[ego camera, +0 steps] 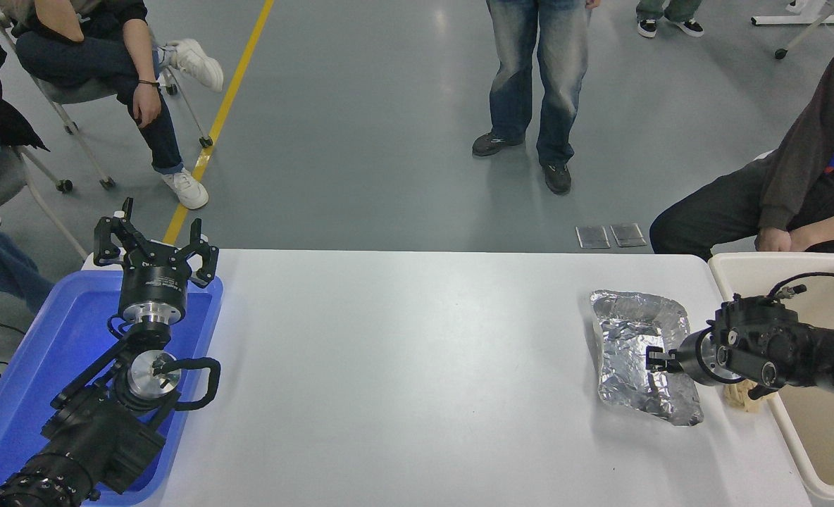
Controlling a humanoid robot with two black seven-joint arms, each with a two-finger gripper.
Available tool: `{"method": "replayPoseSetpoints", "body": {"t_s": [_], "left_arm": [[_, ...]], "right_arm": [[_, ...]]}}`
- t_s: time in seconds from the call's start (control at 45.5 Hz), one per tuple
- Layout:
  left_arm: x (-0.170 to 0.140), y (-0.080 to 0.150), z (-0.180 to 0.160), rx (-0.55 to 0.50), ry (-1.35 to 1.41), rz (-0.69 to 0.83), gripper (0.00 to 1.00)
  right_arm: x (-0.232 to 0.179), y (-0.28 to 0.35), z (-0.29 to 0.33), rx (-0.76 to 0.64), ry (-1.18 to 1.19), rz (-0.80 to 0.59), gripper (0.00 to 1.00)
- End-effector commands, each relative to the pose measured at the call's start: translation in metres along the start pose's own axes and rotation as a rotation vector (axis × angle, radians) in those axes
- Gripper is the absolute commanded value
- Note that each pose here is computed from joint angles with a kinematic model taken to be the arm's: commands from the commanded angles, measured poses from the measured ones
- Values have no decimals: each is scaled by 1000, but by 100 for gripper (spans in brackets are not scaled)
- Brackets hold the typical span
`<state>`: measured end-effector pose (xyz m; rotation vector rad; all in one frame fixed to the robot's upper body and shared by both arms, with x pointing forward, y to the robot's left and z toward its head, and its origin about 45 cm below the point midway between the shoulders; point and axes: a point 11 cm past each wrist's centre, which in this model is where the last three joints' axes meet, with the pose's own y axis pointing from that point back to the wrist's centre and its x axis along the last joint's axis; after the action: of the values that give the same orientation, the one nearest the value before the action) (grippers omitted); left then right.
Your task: Pick up foil plate and place in dustbin
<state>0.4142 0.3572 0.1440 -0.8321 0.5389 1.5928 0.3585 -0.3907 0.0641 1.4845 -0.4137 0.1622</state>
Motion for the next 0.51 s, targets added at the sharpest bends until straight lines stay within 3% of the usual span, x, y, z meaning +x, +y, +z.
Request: {"method": "replayPoseSetpoints", "body": {"t_s": [0.0, 0.242, 0.484], "left_arm": [[-1, 0, 0, 1, 1, -1, 99], [-1, 0, 0, 1, 1, -1, 99], [0, 0, 0, 2, 0, 0, 99]], "right_arm": [[11, 8, -10, 25, 10, 11, 0], [45, 51, -1, 28, 42, 28, 0], [90, 144, 16, 2, 101, 61, 0]]}}
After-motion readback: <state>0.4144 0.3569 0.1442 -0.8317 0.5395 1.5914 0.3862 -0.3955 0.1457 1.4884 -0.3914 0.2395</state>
